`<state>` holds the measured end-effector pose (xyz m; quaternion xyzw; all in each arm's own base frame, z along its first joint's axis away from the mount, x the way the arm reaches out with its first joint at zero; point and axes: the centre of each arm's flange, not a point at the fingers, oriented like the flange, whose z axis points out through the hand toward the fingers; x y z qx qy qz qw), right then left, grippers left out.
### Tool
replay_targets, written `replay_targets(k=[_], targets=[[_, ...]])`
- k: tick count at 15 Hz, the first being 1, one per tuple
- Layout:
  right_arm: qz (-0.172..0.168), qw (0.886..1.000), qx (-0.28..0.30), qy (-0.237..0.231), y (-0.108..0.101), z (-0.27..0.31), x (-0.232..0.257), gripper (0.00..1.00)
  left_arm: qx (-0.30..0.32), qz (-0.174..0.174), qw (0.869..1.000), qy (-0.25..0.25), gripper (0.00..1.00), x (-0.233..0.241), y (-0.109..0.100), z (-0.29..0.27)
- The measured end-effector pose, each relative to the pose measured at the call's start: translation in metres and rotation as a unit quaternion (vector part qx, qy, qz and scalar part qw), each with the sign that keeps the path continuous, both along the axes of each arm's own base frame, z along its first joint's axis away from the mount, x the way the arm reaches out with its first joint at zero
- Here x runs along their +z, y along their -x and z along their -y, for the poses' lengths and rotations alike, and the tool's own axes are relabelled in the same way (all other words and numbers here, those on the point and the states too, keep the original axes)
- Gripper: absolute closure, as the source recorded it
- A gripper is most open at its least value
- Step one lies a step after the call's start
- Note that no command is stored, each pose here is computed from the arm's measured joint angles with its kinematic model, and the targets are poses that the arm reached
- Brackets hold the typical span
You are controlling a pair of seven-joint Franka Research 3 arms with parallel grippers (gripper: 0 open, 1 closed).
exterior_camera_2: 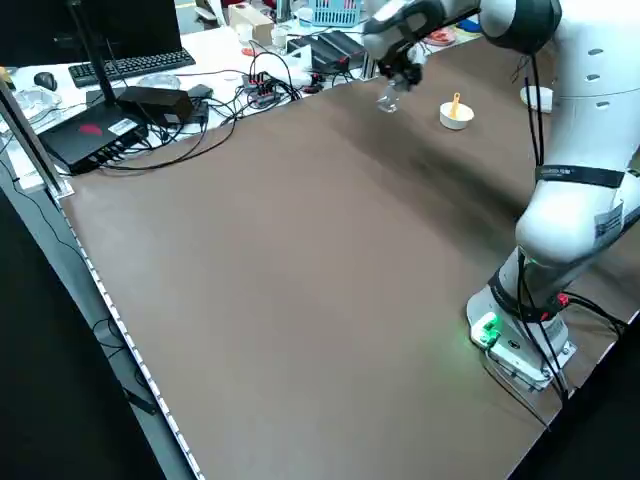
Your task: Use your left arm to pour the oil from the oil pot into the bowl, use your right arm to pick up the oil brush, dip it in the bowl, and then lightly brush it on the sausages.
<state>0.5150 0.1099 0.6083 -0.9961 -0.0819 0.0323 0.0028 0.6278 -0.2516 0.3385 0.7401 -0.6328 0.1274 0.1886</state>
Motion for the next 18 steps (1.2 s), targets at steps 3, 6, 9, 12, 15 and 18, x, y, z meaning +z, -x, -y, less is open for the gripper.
replay_targets(k=[3,6,9,12,15,18], targets=[[-0.005,1.0,0.007,0.001,0.002,-0.007,-0.003,0.0,-0.033,0.014,0.998,-0.05,0.37,-0.004,0.027,0.063],[-0.012,1.0,0.012,0.002,0.001,-0.012,-0.009,0.0,-0.005,0.014,0.994,-0.108,0.37,-0.013,0.037,0.089],[-0.026,0.999,0.021,0.003,-0.004,-0.024,-0.025,0.0,0.019,0.035,0.986,-0.16,0.37,-0.024,0.04,0.125],[-0.043,0.998,0.012,-0.038,-0.009,-0.027,-0.035,0.0,0.034,0.052,0.981,-0.185,0.37,-0.027,0.054,0.162],[-0.055,0.997,0.005,-0.057,-0.016,-0.027,-0.047,0.0,0.055,0.061,0.978,-0.189,0.37,-0.019,0.063,0.183],[-0.062,0.996,0.003,-0.071,-0.02,-0.031,-0.055,0.0,0.051,0.068,0.979,-0.186,0.37,-0.023,0.061,0.2]])
